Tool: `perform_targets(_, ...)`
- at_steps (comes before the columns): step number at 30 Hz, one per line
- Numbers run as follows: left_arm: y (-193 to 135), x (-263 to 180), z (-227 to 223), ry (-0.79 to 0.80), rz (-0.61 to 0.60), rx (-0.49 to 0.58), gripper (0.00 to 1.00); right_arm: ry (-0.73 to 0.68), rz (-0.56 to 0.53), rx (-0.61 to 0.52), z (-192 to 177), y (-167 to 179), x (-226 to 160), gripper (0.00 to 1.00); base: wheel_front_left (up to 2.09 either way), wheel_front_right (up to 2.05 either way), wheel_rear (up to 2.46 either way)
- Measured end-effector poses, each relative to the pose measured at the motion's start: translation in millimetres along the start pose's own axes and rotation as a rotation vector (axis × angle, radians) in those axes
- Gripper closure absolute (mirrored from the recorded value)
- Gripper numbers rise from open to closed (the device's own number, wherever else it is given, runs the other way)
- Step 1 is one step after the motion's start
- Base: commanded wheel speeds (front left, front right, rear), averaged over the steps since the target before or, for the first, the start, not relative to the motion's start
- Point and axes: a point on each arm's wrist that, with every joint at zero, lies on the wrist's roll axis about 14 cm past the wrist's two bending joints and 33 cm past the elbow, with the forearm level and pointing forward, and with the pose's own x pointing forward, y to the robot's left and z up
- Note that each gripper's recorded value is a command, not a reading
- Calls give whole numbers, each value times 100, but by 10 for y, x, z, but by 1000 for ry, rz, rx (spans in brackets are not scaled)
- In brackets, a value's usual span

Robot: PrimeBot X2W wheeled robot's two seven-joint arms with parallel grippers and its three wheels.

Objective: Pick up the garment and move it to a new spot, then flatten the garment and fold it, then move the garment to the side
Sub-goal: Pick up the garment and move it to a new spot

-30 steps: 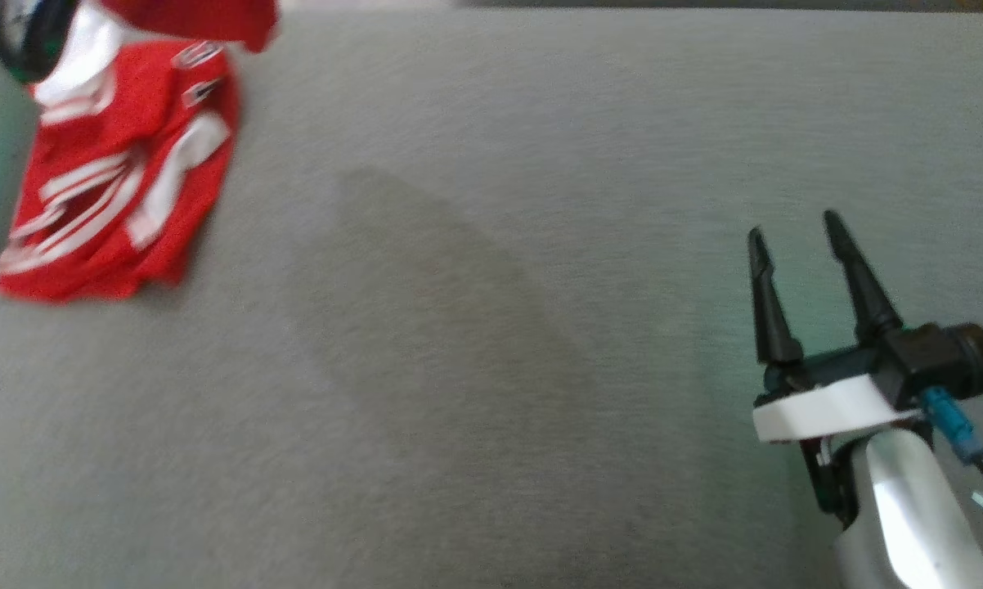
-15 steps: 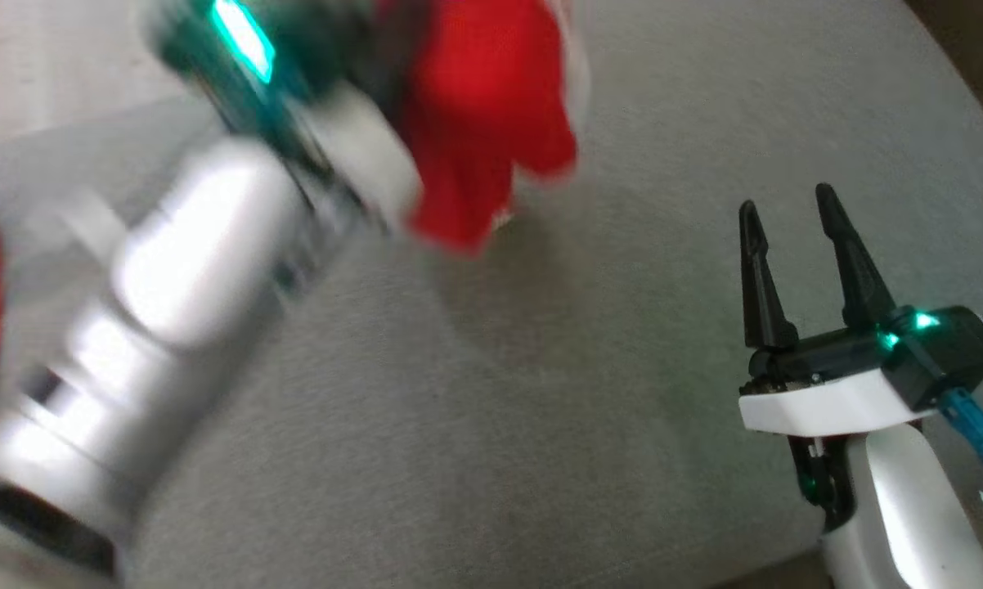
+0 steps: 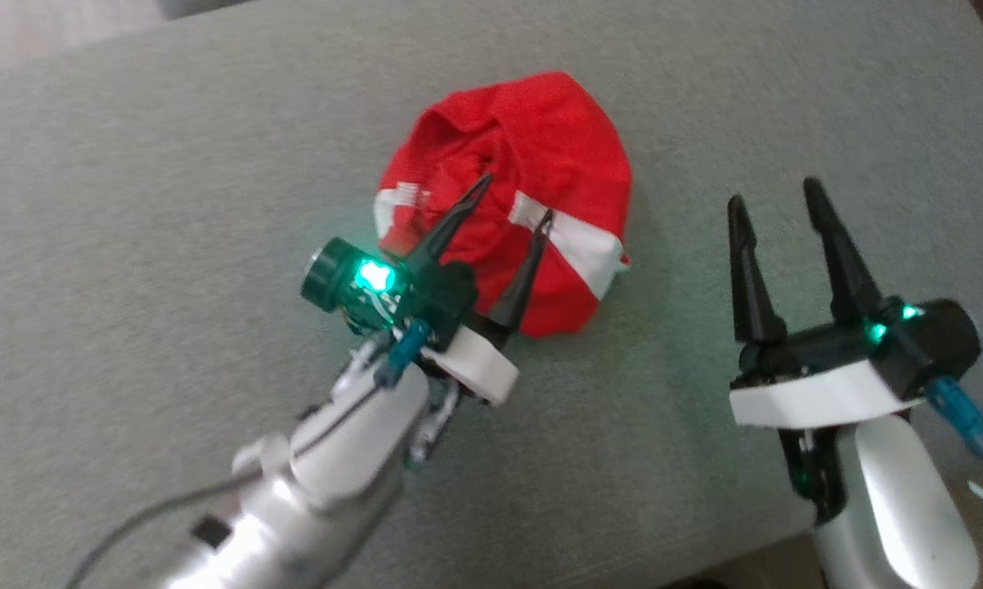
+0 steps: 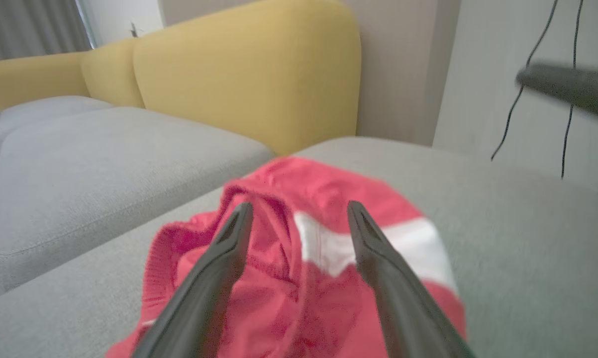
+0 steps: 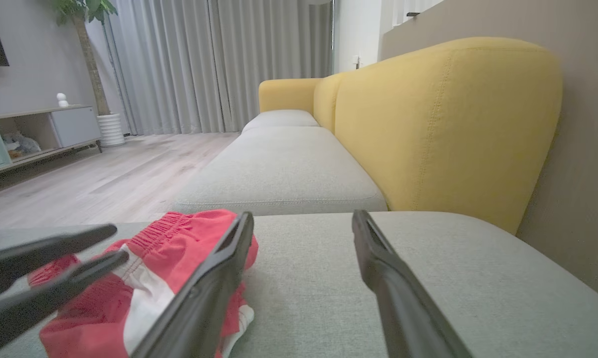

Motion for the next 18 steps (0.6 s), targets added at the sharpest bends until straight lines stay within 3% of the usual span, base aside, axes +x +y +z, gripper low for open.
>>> perform_targets(3,113,-238,221,-80,122,-78,0,16,23,16,-57,101,-47,0,0,0,0)
perform_targets(7,324,-847,50,-51,306,-128,0,54,47,13,-174,198,-160,0,0,0,0)
perform_targets(12,689,-1592,204,-114,569,-133,0,65,85,12,-205,335,-275,0,0,0,0)
perform_targets(18,808,-2309,310,-162,769,-119,0,67,142,29,-197,536,-432,0,0,0,0)
